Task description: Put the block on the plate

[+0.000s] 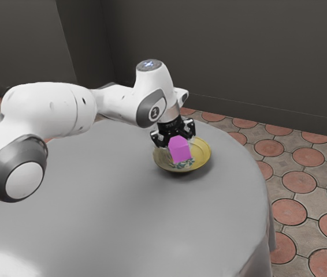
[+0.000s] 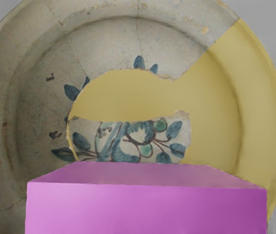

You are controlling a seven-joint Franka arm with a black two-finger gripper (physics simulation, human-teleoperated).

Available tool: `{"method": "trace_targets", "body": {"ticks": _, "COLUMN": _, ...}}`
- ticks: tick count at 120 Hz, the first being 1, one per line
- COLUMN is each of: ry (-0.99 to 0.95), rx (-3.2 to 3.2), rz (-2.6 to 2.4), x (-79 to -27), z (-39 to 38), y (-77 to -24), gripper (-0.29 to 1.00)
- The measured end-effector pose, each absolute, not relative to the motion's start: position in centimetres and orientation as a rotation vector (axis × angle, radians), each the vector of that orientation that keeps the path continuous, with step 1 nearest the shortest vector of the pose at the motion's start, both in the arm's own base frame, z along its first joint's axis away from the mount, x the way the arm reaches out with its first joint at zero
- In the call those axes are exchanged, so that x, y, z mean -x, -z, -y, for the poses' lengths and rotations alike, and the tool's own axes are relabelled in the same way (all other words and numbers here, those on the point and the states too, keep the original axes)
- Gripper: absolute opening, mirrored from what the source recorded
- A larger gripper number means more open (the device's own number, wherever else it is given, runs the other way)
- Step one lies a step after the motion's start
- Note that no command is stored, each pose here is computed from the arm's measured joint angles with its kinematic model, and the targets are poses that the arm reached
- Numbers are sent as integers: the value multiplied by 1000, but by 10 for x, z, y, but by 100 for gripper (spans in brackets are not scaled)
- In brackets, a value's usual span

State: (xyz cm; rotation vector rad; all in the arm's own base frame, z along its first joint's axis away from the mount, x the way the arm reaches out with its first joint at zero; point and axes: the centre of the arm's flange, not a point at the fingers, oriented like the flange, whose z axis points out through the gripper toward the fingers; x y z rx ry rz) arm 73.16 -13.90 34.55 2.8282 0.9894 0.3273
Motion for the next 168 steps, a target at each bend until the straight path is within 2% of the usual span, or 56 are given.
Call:
{"method": "trace_targets", "body": {"ticks": 35, "ry": -324, "rx": -2827, "rz": -998, "x": -754, "z": 142, "y": -311, "gripper": 39}}
{"method": "trace_targets", "body": {"ticks": 60, "ry": -347, "rx": -2814, "rz": -1010, "x": -757, "z": 132, "y": -314, "gripper": 58}}
{"method": "trace_targets", "body": {"ticks": 81, "ry": -346, "rx": -2798, "rz": -1012, "x": -735, "z": 123, "y": -355, "gripper": 65}}
{"method": "trace_targets", "body": {"ticks": 97, "ry": -271, "rx": -2815, "rz": -1011, "x": -697, "z": 106, "y": -378, "gripper": 67}}
{"method": "trace_targets", "body": {"ticks": 134, "ry": -147, "rx": -2984, "rz": -765, "x": -614, "z": 74, "y": -476, "gripper": 70}}
{"method": "trace_targets", "body": {"ticks": 168, "ry": -99, "rx": -3124, "rz": -332, "x": -604, "z": 58, "y": -534, "gripper": 70}}
